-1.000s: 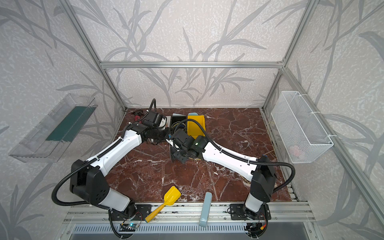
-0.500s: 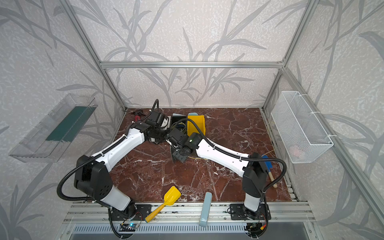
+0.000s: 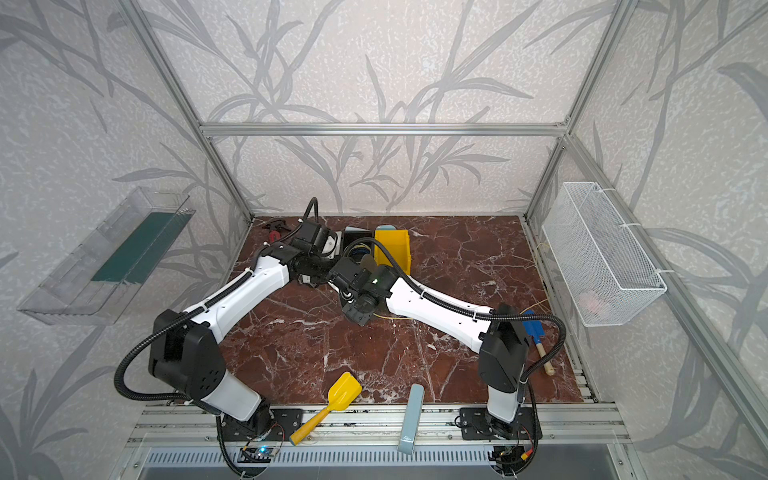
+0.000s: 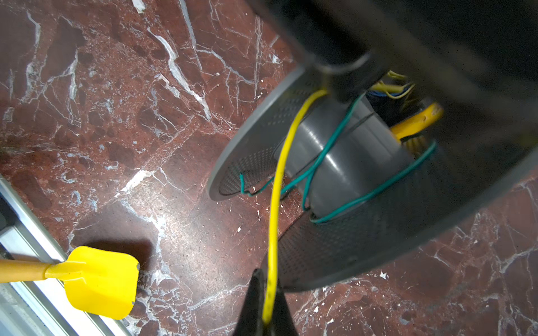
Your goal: Wrap the cables
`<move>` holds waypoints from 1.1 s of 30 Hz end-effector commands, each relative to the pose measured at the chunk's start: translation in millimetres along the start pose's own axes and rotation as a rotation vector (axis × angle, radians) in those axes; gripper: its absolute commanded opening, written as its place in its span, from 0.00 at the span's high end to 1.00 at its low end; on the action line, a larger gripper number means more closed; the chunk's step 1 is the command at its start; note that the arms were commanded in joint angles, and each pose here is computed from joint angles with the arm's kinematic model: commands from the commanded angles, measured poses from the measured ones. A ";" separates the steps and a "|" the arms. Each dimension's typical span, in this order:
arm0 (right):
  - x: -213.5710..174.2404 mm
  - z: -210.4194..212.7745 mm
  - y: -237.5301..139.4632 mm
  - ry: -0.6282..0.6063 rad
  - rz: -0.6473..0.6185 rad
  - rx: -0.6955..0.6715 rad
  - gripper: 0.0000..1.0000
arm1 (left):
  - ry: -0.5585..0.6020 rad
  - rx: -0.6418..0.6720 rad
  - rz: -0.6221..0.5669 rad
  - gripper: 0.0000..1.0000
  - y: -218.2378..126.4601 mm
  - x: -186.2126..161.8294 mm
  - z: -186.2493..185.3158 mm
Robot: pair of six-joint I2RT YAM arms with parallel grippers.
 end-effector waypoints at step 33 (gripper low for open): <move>-57.4 14.5 -35.4 -0.063 -0.076 0.525 0.43 | 0.017 0.024 -0.039 1.00 -45.1 6.7 -1.1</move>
Point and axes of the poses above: each gripper's point midway between its finger pads, its own y axis out along the fingers, its own z axis along the line the jaws close on, x = y × z, the point moved 9 cm from there along -y, back along the fingers, and after that the axes turned 8 degrees about y, right-handed, at the moved point
